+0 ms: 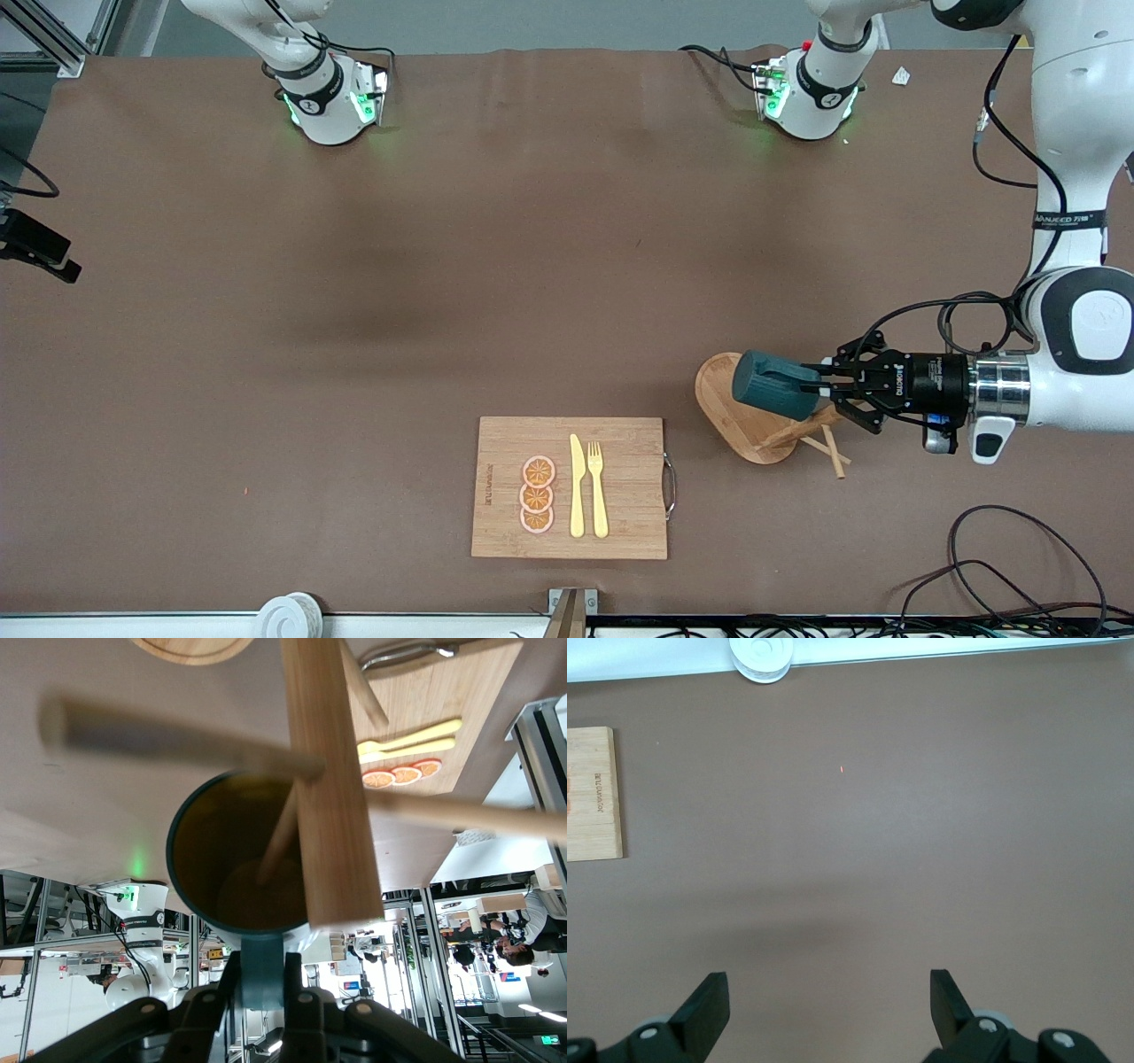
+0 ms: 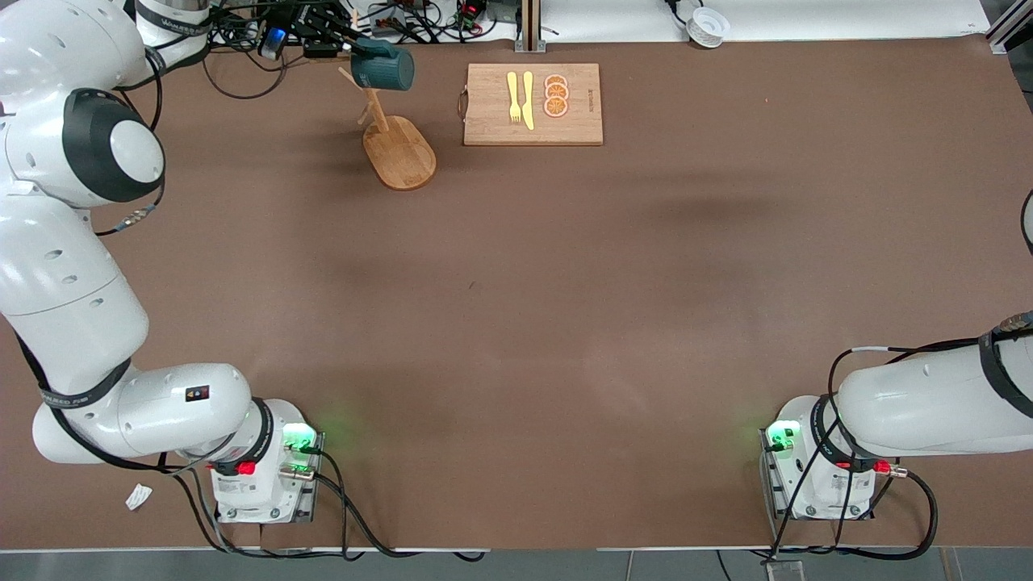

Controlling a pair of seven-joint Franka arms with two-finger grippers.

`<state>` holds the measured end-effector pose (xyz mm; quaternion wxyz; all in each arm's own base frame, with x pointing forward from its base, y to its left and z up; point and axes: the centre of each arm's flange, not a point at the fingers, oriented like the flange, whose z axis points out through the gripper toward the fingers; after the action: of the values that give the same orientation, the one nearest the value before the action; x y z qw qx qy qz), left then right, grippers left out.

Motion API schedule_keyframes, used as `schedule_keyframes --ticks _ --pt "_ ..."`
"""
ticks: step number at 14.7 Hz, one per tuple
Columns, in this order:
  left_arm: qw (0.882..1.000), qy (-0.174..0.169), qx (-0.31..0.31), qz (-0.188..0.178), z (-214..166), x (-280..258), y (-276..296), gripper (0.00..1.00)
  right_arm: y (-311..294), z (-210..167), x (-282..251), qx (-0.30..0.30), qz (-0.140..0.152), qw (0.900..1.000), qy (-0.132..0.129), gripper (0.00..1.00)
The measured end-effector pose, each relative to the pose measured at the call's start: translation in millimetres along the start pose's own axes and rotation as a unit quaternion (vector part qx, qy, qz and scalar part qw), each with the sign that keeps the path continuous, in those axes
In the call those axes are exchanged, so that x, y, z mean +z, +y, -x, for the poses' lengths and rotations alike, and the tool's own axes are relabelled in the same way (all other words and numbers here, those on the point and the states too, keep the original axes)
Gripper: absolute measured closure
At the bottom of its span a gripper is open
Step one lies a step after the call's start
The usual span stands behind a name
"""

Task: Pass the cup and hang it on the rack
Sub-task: 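Open the left gripper and pull it back from the mug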

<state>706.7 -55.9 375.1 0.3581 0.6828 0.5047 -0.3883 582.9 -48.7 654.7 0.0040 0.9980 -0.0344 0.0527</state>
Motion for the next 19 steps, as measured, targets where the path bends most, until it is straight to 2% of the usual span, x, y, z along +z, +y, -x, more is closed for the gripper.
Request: schedule_keyframes --ticks 6,9,11,14,15,19 --pt "1.000 -0.003 0.000 0.002 -14 1 -1 0.77 0 0 0 -0.001 0.000 1.000 0.000 0.00" --pt "1.000 0.000 0.006 0.007 -11 -3 1 0.52 0 0 0 -0.001 0.000 1.000 0.000 0.00" --pt "1.000 0.005 0.013 0.015 -5 -10 5 0.32 0 0 0 -0.002 0.000 1.000 0.000 0.00" --pt "0.999 0.017 0.037 0.031 23 -31 10 0.03 0 0 0 -0.002 0.000 1.000 0.000 0.00" --pt "0.998 0.031 0.050 0.033 41 -42 9 0.00 0 0 0 -0.003 0.000 1.000 0.000 0.00" --pt "0.988 0.120 0.100 0.017 106 -68 -2 0.00 0 0 0 -0.003 0.000 1.000 0.000 0.00"
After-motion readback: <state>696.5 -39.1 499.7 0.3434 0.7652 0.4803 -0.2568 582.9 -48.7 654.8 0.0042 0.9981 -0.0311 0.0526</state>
